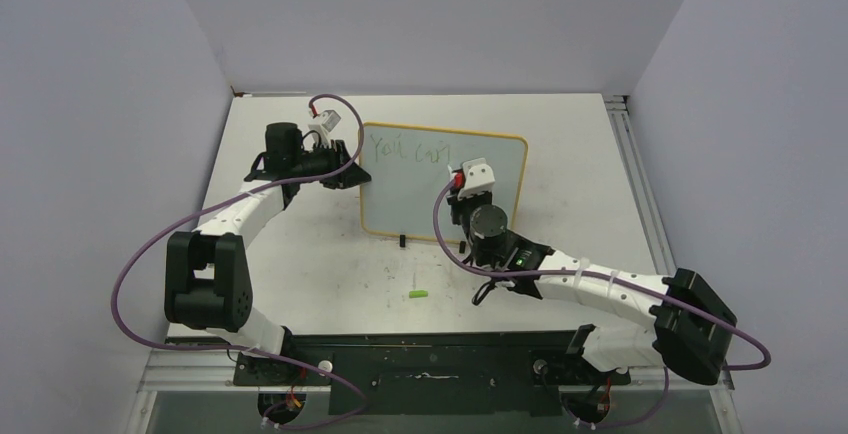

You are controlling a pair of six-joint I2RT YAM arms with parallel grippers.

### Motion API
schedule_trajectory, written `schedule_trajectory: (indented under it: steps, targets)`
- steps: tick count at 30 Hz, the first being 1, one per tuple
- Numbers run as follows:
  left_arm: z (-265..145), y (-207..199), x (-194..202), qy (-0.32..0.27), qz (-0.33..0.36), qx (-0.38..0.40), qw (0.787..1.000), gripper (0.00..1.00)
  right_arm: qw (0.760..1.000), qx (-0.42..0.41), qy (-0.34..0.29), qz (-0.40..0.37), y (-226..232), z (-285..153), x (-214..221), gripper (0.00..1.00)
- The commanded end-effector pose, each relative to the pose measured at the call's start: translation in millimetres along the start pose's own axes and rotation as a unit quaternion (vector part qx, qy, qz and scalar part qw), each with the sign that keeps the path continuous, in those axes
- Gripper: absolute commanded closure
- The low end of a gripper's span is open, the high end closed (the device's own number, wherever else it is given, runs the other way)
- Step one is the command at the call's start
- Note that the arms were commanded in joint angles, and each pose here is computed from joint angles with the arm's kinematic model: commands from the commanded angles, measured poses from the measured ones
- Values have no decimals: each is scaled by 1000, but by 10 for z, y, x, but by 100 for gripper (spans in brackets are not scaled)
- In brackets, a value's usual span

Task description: Write a sentence on the whiteboard

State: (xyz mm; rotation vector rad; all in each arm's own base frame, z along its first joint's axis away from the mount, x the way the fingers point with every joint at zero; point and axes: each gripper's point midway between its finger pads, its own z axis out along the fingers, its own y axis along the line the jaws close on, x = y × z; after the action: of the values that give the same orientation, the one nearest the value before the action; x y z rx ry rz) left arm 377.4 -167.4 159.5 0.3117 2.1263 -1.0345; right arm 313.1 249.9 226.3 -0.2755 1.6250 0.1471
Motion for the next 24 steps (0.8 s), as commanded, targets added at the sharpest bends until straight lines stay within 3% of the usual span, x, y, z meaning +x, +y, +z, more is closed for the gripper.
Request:
schedule_trajectory:
  steps: [1,11,24]
  targets:
    - [-22,-143,-197,-17,26,18,999,70,1000,10,-8,8,-62,-95,-86,95]
    - [-32,-128,-205,-19,27,11,999,70,999,0,-35,21,-81,-264,-469,95]
    - [-31,-127,-202,-19,28,9,999,70,996,-35,-45,69,-454,-123,-540,95]
